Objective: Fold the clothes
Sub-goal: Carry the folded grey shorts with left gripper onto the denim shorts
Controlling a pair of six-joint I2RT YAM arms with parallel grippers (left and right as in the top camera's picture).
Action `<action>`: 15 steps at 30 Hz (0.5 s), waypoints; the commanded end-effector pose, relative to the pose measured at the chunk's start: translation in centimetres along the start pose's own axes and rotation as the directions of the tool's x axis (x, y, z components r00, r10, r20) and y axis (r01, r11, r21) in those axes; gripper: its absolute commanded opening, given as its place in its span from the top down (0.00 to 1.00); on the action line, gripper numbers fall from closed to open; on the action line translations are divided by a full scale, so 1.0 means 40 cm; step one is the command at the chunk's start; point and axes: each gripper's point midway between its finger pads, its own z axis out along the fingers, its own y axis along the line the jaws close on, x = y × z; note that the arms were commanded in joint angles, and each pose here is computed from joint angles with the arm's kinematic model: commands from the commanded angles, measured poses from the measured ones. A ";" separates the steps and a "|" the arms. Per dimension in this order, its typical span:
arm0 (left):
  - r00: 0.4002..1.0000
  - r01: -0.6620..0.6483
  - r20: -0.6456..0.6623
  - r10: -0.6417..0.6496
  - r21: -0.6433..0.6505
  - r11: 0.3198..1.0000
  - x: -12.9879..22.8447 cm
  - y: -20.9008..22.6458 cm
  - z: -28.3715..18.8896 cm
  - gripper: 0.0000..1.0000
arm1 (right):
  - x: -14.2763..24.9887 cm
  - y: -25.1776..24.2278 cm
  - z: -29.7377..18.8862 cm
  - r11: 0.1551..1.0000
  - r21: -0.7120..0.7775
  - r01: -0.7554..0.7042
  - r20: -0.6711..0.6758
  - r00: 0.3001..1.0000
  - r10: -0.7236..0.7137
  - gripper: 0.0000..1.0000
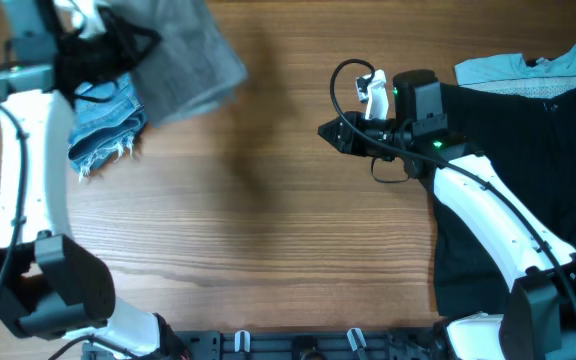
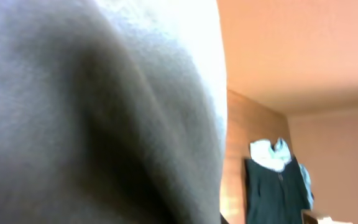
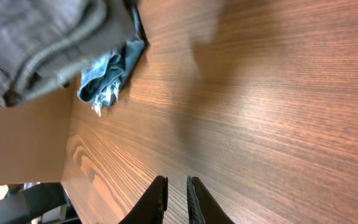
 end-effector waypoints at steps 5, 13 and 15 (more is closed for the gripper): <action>0.992 0.087 0.106 -0.061 -0.265 0.960 -0.068 0.280 -0.101 0.96 | 0.011 0.007 -0.004 1.000 -0.010 0.014 -0.017 1.000 -0.014 0.85; 0.966 0.259 0.098 -0.240 -0.404 0.877 -0.016 0.539 -0.104 0.00 | 0.012 0.009 -0.004 1.000 -0.014 -0.006 -0.019 1.000 0.006 0.85; 0.954 0.293 0.076 -0.288 -0.429 0.855 0.015 0.574 -0.103 0.00 | 0.011 0.010 -0.004 1.000 -0.015 -0.013 -0.018 1.000 0.013 0.85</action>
